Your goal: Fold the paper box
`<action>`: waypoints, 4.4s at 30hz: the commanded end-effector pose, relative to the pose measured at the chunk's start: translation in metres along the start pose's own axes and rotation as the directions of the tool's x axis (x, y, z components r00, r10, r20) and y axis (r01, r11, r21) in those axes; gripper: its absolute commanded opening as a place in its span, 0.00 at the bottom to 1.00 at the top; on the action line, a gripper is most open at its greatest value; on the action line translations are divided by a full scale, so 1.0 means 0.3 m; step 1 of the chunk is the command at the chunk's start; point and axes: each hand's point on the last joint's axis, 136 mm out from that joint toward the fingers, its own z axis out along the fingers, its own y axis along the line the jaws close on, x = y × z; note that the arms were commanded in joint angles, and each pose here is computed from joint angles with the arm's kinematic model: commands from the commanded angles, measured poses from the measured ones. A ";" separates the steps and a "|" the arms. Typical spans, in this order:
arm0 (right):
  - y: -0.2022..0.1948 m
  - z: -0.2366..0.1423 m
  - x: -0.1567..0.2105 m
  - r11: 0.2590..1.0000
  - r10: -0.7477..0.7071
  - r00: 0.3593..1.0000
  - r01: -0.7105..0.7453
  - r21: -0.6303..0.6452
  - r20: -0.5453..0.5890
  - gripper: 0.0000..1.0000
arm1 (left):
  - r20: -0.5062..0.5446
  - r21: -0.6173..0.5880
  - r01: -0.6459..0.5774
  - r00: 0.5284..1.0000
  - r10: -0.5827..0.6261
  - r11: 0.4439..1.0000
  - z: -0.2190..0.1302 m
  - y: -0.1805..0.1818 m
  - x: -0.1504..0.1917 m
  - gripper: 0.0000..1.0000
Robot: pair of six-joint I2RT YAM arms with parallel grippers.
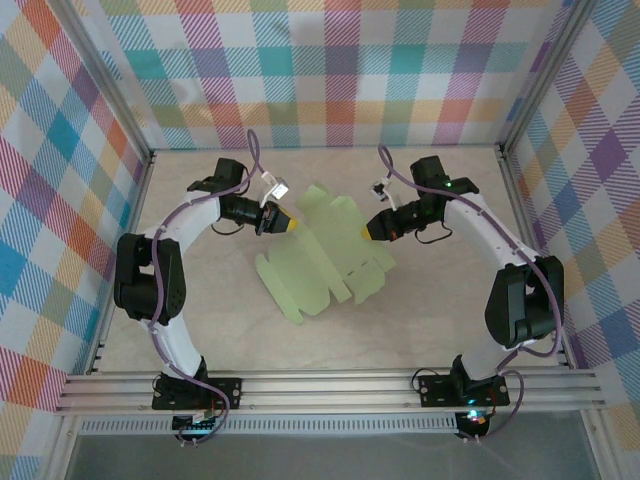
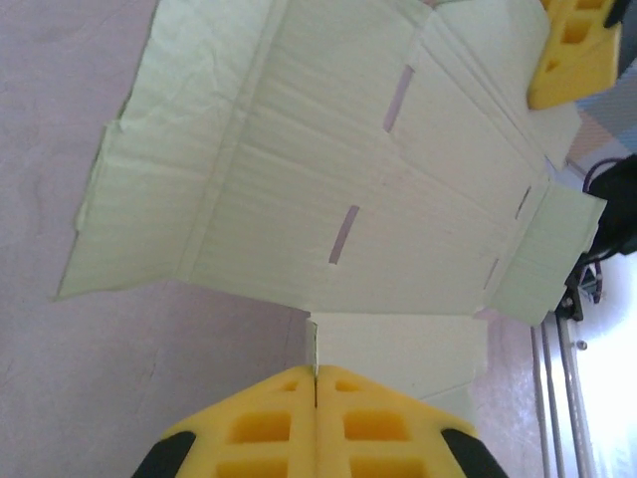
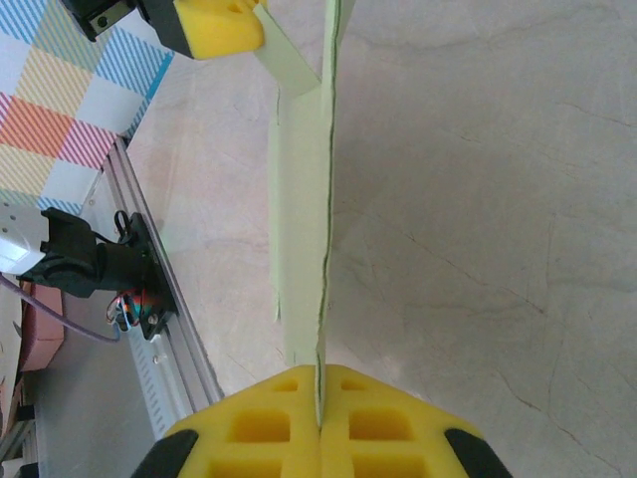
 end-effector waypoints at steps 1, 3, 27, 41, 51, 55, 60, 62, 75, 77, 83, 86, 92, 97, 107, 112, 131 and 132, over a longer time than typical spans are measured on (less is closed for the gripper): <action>0.016 -0.016 -0.018 1.000 -0.001 1.000 0.001 -0.011 0.015 0.00 | 0.012 0.027 -0.047 0.999 0.046 0.999 0.002 -0.033 -0.031 0.00; 0.017 -0.018 -0.022 1.000 0.001 1.000 -0.001 -0.007 0.023 0.00 | -0.004 -0.015 -0.049 0.999 0.049 0.999 0.014 -0.016 -0.022 0.00; -0.054 -0.042 -0.059 0.994 0.076 0.996 -0.080 0.077 0.050 0.00 | -0.308 -0.792 -0.523 0.787 0.535 0.314 0.208 -0.085 -0.028 0.00; -0.050 -0.050 -0.055 0.995 0.063 0.997 -0.067 0.070 0.053 0.00 | -0.236 -0.706 -0.496 0.837 0.493 0.505 0.265 -0.077 -0.020 0.00; -0.024 -0.054 -0.046 0.998 0.051 0.997 -0.053 0.041 0.055 0.00 | -0.036 -0.267 -0.207 0.978 0.205 0.941 0.231 -0.094 -0.010 0.00; -0.023 -0.057 -0.034 0.997 0.053 0.997 -0.056 0.049 0.053 0.00 | -0.018 -0.196 -0.170 0.985 0.170 0.966 0.227 -0.097 -0.037 0.00; -0.022 -0.061 -0.040 0.997 0.050 0.997 -0.053 0.054 0.059 0.00 | -0.038 -0.276 -0.214 0.977 0.212 0.937 0.224 -0.067 -0.034 0.00; -0.019 -0.063 -0.047 0.997 0.046 0.997 -0.050 0.054 0.063 0.00 | -0.063 -0.371 -0.274 0.961 0.270 0.887 0.225 -0.056 -0.023 0.00; -0.012 -0.072 -0.061 0.998 0.039 0.997 -0.043 0.054 0.070 0.00 | -0.367 -0.662 -0.601 0.781 0.504 0.449 0.325 -0.074 0.040 0.00; -0.015 -0.072 -0.059 0.997 0.040 0.997 -0.044 0.057 0.068 0.00 | -0.425 -0.664 -0.643 0.745 0.515 0.381 0.340 -0.067 0.046 0.00; -0.016 -0.071 -0.051 0.997 0.039 0.997 -0.044 0.061 0.071 0.00 | -0.345 -0.663 -0.595 0.781 0.521 0.454 0.352 -0.089 0.025 0.02; -0.018 -0.072 -0.045 0.997 0.039 0.997 -0.044 0.069 0.067 0.00 | -0.271 -0.657 -0.526 0.833 0.482 0.540 0.334 -0.093 0.014 0.18; -0.071 -0.087 -0.033 0.982 0.043 0.997 -0.054 0.182 0.060 0.00 | -0.022 -0.635 -0.331 0.911 0.412 0.698 0.248 -0.127 -0.040 0.52; -0.143 -0.087 -0.016 0.957 0.063 0.997 -0.072 0.280 0.042 0.00 | 0.153 -0.634 -0.170 0.929 0.338 0.754 0.131 -0.162 -0.101 0.79; -0.238 -0.032 0.041 0.922 0.074 0.995 -0.045 0.384 -0.061 0.00 | 0.425 -0.603 0.185 0.898 0.116 0.776 -0.072 -0.055 -0.053 1.00; -0.299 0.012 0.083 0.866 0.084 0.981 0.014 0.500 -0.173 0.00 | 0.449 -0.606 0.285 0.893 0.023 0.743 -0.119 0.056 0.002 1.00; -0.391 0.000 0.016 0.395 -0.148 0.915 0.403 0.826 -0.376 0.00 | 0.471 -0.613 0.400 0.877 -0.091 0.681 -0.115 0.227 0.093 1.00; -0.385 0.009 0.010 0.365 -0.179 0.903 0.429 0.826 -0.390 0.00 | 0.484 -0.616 0.425 0.869 -0.106 0.663 -0.127 0.244 0.097 1.00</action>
